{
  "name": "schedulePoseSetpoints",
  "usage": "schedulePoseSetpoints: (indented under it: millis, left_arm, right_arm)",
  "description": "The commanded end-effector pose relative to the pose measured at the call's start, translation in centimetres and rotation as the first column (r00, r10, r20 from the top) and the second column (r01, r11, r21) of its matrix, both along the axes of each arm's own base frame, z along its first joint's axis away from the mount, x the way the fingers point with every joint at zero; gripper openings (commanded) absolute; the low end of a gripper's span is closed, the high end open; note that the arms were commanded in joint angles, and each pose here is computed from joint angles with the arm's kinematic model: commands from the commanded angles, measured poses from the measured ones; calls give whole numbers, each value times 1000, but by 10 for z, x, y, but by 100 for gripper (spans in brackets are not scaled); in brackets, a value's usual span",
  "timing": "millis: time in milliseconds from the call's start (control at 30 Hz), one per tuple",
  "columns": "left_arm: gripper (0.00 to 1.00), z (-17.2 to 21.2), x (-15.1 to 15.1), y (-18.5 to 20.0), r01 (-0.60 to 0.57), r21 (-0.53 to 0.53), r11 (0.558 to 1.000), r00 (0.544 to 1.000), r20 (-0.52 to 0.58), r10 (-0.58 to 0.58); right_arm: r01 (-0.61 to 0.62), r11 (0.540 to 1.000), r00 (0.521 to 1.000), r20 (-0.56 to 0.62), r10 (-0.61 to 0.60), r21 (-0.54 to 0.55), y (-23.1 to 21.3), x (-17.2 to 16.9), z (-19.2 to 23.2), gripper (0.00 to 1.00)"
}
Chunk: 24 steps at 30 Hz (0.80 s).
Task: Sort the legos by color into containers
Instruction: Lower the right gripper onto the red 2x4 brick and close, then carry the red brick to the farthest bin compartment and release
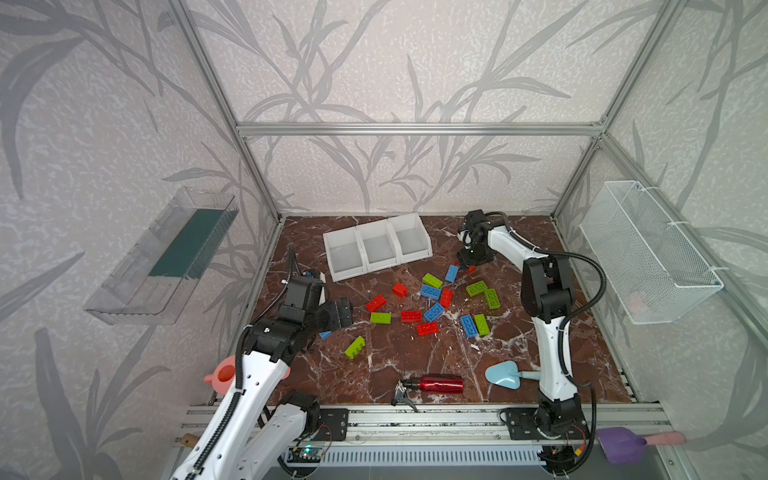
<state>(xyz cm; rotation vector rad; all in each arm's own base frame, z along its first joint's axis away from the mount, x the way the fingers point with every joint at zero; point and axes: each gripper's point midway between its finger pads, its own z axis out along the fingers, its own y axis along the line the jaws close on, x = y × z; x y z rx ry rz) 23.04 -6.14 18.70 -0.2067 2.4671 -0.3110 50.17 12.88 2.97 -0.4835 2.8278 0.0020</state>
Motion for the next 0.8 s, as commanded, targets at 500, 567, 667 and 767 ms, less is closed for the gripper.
schedulePoseSetpoints:
  millis: [500, 567, 667, 767]
  left_arm:
    - [99, -5, 0, 3, -3, 23, 1000, 1000, -6, 3]
    - [99, -4, 0, 2, 0, 19, 1000, 1000, -1, 0]
    - [99, -3, 0, 1, 4, 14, 1000, 1000, 5, -4]
    - [99, -3, 1, 1, 3, 15, 1000, 1000, 5, -3]
  right_arm:
    - [-21, 1000, 995, -93, 21, 4, 10, -5, -2, 30]
    - [-18, 1000, 997, -78, 19, 10, 13, -7, 7, 27]
    - [-19, 999, 999, -37, 20, 26, 23, -9, 29, 24]
    - [-28, 998, 1000, 12, 27, 61, 41, -10, 55, 23]
